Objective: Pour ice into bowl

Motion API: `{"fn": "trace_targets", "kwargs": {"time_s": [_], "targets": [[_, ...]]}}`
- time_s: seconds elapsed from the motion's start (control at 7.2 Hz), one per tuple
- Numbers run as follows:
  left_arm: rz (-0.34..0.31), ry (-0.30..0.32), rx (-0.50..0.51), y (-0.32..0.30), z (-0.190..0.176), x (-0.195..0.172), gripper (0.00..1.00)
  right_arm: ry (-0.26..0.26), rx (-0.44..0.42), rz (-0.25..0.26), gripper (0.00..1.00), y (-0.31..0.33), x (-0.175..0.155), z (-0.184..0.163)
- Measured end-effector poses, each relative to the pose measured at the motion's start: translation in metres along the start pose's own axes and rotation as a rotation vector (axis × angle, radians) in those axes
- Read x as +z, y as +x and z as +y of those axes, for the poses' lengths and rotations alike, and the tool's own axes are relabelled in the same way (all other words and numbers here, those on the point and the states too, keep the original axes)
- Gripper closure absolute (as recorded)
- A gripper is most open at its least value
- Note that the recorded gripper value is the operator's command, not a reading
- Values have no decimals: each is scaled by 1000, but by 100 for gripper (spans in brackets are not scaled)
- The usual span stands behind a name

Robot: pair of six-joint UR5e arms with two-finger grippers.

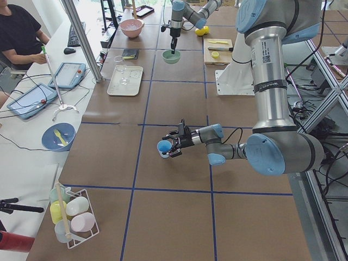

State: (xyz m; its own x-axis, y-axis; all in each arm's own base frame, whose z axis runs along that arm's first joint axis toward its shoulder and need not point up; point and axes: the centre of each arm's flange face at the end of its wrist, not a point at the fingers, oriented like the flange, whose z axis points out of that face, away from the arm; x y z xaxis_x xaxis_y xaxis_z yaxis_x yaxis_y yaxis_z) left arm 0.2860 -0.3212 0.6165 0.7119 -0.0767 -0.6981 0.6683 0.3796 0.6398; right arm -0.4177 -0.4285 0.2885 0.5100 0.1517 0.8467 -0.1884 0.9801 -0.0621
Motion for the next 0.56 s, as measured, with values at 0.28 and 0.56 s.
{"fn": "trace_targets", "kwargs": {"time_s": [0.28, 0.56], "targets": [[24, 14, 11, 13, -20, -9, 0, 3, -10, 30, 100, 31, -2, 1], [35, 24, 61, 21, -52, -10, 0, 13, -57, 83, 100, 90, -17, -8]]}}
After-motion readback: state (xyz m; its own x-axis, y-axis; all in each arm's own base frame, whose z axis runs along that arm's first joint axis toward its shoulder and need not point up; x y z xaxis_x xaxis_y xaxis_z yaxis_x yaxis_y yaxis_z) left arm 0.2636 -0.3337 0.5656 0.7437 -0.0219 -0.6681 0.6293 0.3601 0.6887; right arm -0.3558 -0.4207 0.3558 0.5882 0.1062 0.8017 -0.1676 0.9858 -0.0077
